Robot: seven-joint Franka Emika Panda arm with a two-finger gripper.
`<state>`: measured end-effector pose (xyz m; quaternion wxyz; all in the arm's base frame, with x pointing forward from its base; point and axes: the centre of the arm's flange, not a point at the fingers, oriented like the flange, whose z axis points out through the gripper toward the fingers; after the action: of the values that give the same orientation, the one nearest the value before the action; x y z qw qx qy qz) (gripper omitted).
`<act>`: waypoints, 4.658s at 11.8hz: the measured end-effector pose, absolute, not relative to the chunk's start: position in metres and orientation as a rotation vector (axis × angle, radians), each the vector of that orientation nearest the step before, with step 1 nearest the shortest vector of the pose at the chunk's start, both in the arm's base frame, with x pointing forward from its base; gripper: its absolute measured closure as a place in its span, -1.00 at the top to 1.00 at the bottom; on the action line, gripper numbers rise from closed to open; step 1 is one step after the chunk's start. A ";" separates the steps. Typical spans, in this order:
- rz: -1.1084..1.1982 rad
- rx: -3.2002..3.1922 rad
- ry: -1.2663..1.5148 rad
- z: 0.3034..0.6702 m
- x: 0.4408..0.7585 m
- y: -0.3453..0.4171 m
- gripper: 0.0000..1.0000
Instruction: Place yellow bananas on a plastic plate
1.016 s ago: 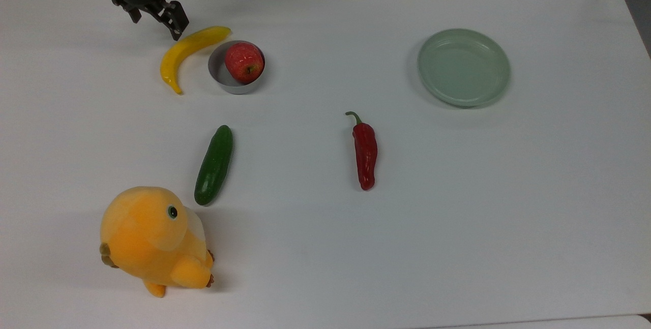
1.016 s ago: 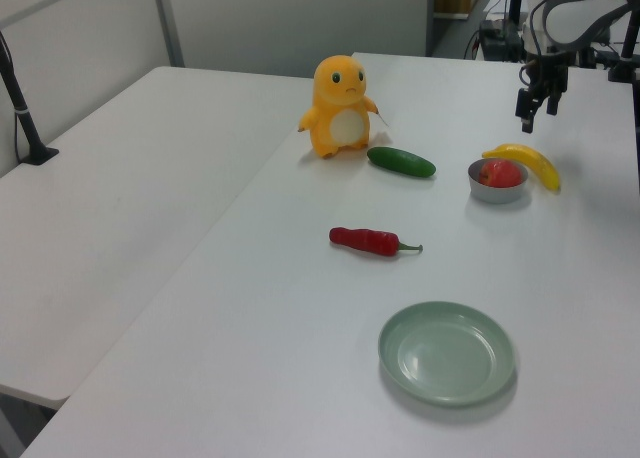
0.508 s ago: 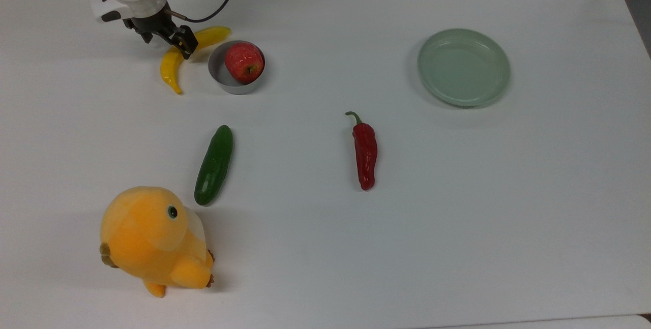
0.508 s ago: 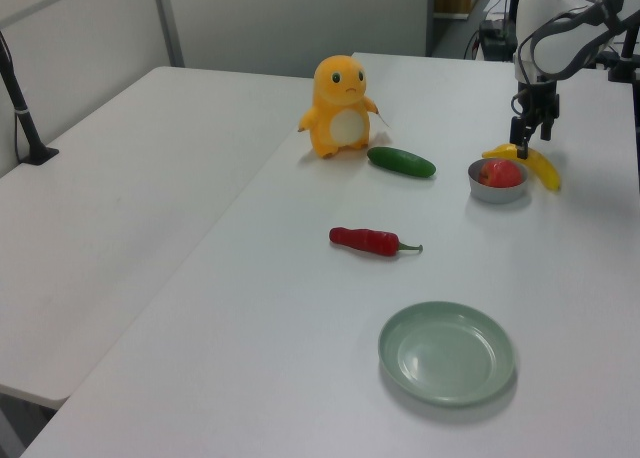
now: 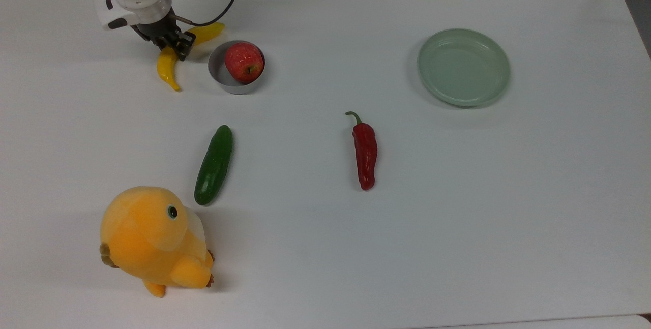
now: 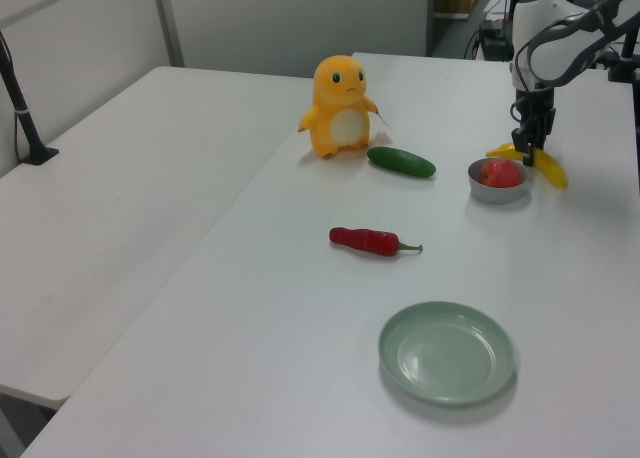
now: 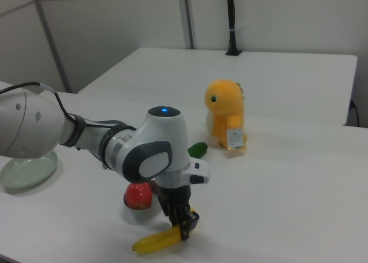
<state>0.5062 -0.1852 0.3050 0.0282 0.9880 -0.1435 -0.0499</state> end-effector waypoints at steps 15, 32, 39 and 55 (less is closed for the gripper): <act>0.318 3.141 -0.507 0.423 0.581 -0.171 -0.41; 0.106 3.375 0.192 0.410 0.506 0.345 -0.41; 0.018 3.313 0.245 0.344 0.499 0.384 -0.32; 0.057 3.124 0.203 0.423 0.564 0.229 1.00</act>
<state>0.5637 0.2291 0.4231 0.0052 0.9977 0.0649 0.0181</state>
